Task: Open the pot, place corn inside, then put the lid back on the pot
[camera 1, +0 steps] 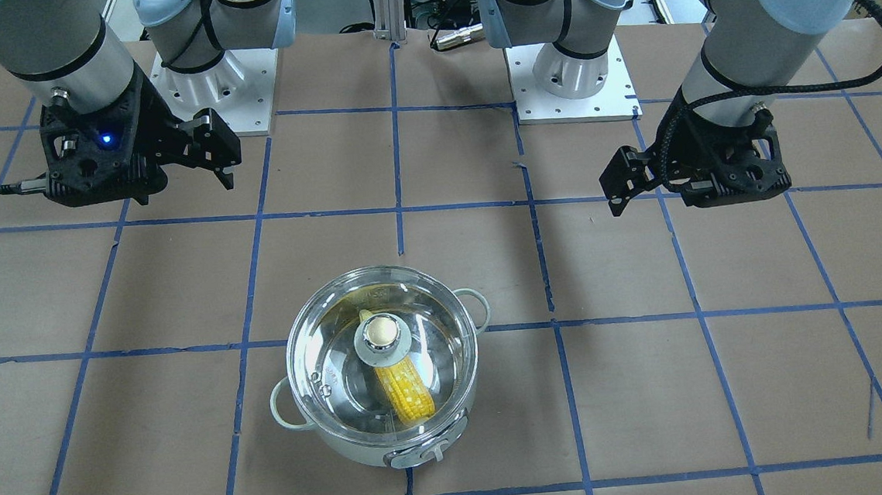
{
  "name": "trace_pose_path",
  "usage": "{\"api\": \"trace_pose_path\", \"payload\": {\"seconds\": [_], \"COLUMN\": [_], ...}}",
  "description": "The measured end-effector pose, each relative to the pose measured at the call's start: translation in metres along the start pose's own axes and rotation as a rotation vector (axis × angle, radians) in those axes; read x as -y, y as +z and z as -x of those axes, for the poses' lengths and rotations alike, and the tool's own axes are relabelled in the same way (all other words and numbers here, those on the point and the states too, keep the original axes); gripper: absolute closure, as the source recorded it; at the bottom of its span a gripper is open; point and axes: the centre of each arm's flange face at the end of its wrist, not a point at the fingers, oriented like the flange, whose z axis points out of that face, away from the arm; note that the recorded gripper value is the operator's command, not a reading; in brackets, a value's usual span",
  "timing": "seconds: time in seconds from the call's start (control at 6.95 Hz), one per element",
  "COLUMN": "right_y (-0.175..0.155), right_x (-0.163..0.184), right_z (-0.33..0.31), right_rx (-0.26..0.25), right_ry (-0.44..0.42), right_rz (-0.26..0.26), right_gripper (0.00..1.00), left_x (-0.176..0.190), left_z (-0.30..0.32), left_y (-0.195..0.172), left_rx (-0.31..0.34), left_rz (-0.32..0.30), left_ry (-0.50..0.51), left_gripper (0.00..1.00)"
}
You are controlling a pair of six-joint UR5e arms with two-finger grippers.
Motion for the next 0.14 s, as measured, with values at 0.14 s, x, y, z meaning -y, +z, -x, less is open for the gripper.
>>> {"api": "trace_pose_path", "payload": {"seconds": [0.14], "right_y": [-0.0007], "right_x": [0.0005], "right_z": [0.0], "right_rx": [0.0], "right_ry": [0.0], "right_rz": [-0.002], "right_gripper": [0.01], "left_x": [-0.0004], "left_z": [-0.0016], "left_y": [-0.0016], "left_rx": [-0.004], "left_rz": [-0.003], "left_ry": [-0.009], "left_gripper": [0.0]}}
